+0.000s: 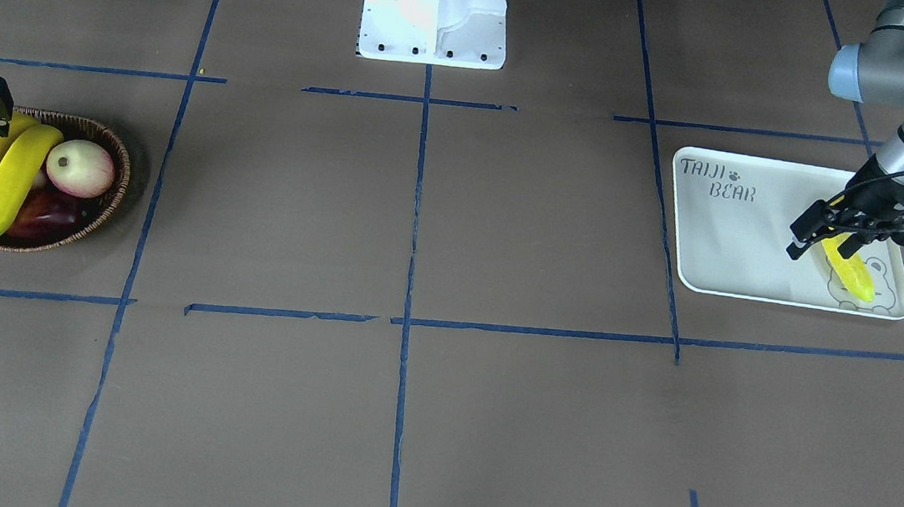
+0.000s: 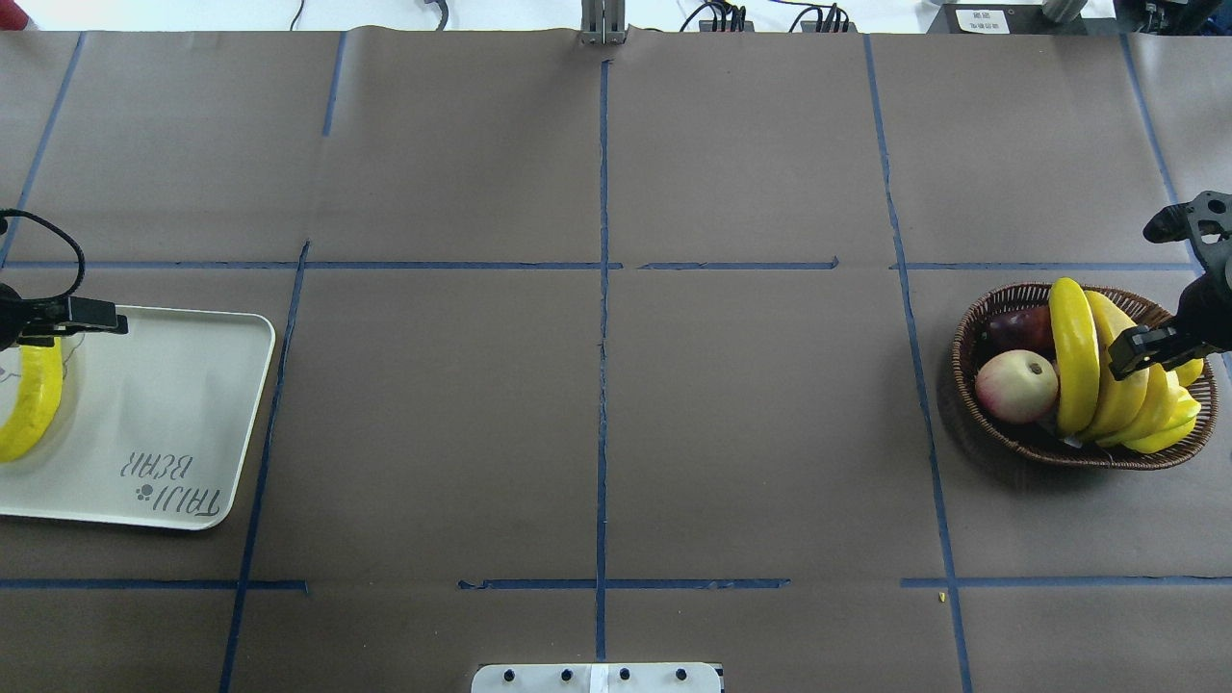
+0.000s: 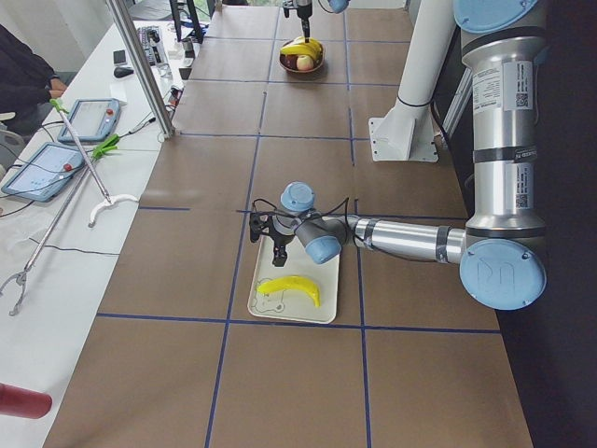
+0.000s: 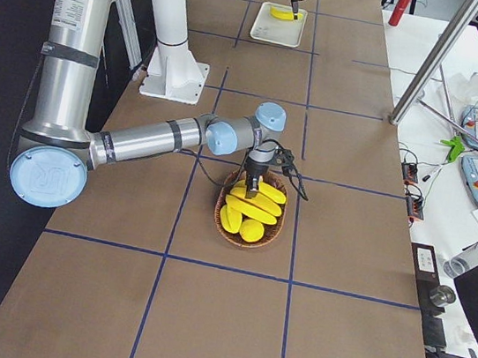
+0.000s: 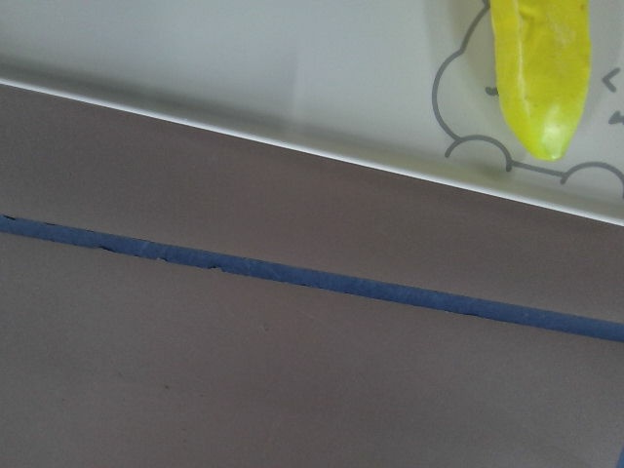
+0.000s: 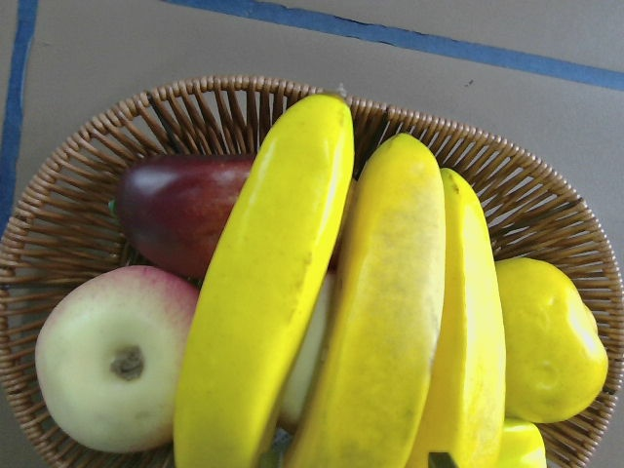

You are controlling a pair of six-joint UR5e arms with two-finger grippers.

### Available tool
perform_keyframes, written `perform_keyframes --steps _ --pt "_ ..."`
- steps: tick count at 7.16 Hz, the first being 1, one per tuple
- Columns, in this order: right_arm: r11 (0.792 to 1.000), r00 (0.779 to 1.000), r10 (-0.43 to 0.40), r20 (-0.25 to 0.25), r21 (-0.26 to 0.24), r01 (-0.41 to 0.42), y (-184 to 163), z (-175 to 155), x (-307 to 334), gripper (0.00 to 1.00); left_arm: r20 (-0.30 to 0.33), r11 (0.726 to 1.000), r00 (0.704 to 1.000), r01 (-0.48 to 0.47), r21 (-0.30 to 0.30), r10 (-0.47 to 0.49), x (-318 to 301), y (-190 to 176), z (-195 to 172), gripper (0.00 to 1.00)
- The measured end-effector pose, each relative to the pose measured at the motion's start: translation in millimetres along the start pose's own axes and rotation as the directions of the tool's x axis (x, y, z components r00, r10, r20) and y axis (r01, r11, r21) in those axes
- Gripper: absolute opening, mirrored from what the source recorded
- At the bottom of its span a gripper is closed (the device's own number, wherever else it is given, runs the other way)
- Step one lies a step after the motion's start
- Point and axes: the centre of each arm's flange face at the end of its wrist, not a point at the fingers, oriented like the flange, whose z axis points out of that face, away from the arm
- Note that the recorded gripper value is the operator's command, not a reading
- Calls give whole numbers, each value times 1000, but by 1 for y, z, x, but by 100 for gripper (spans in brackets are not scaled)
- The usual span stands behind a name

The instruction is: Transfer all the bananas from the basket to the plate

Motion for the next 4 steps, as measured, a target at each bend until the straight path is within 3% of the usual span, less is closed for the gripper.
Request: perform_keyframes --steps 4 --pt "1000 1000 0 -8 -20 0 -6 13 0 59 -1 1000 1000 -1 0 1 0 0 0 100"
